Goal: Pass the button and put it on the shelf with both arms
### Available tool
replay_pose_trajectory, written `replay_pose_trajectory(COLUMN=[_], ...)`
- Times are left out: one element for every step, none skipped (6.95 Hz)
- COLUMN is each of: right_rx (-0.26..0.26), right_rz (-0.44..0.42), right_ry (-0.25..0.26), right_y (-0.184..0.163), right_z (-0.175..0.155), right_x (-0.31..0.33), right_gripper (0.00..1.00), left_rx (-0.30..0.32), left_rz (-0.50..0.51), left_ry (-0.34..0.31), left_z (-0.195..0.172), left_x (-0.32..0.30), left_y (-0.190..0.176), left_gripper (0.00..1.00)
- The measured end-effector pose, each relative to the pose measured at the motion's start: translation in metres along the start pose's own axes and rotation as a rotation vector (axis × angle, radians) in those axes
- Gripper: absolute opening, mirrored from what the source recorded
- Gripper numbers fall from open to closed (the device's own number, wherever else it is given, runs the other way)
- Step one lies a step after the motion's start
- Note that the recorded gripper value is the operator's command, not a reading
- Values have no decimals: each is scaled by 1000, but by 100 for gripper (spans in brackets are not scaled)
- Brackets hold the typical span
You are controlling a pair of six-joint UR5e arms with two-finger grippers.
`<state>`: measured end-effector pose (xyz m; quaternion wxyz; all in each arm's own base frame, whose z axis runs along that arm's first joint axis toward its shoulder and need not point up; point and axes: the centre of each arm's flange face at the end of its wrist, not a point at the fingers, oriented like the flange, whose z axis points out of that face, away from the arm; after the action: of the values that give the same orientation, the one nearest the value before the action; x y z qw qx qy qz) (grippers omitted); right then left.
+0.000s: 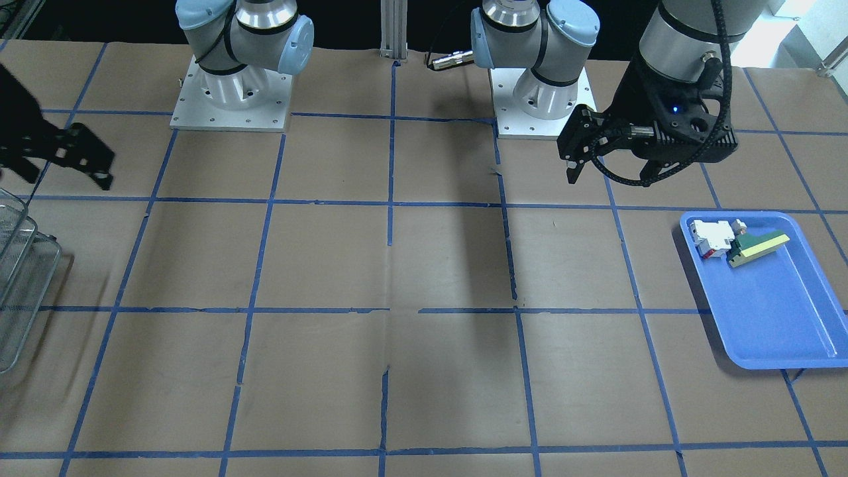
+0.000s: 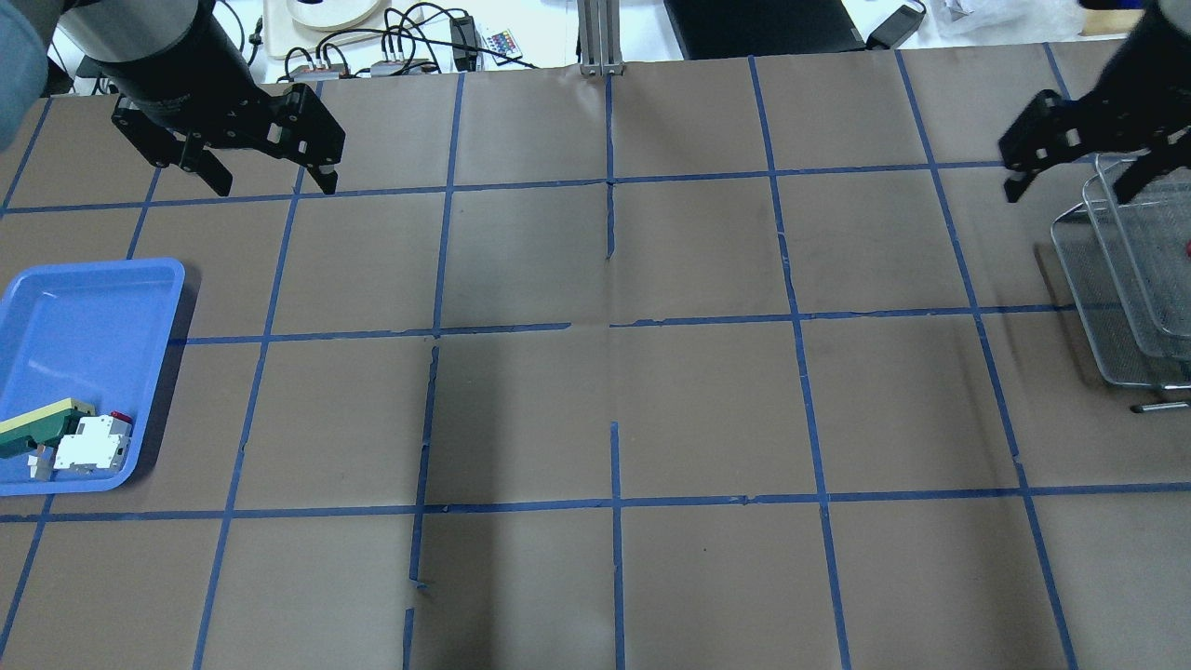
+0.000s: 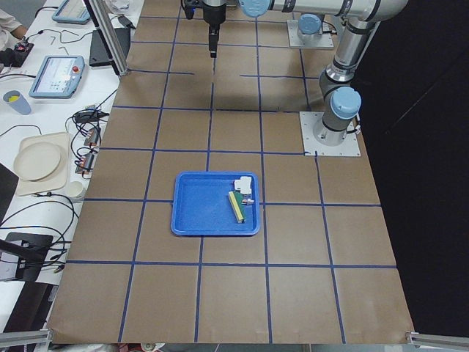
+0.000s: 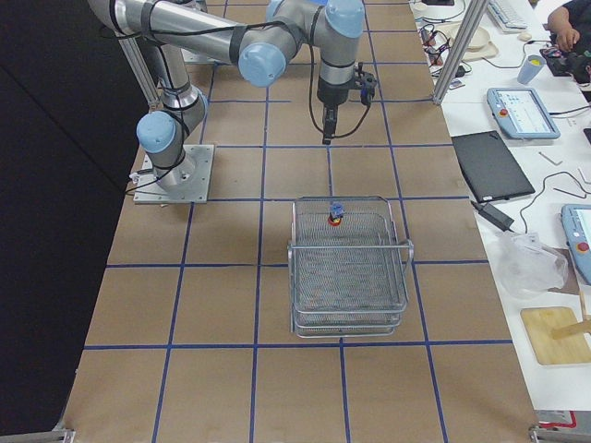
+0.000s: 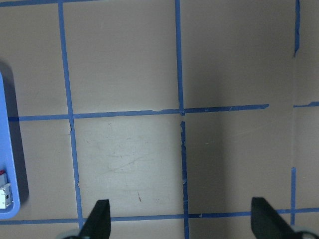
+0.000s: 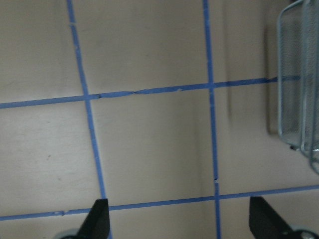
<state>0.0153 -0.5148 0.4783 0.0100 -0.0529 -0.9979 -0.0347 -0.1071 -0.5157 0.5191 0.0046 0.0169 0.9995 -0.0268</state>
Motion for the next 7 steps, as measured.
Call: replay_pose_trajectory(right_rx=[-14, -21, -31, -34, -27, -24, -29], right_rz=[36, 16, -22, -44, -46, -31, -10], right_ry=[-4, -8, -4, -2, -3, -5, -7], right_y=[15, 36, 59, 77, 83, 81, 79], right_z=[0, -3, -6, -10, -14, -16, -14], right_x=[-57, -105, -138, -151, -150, -139, -126], right_gripper=[100, 100, 100, 100, 100, 100, 100], left_rx=[4, 5, 7, 8, 7, 5, 6], left_rz=[0, -1, -4, -14, -31, -46, -57], left_ry=[-1, 0, 0, 0, 2, 3, 3], left_z=[0, 0, 0, -1, 0, 1, 2], left_x=[0, 0, 0, 0, 0, 0, 0], left_y=[-1, -1, -1, -1, -2, -4, -5], left_gripper=[100, 100, 100, 100, 100, 100, 100])
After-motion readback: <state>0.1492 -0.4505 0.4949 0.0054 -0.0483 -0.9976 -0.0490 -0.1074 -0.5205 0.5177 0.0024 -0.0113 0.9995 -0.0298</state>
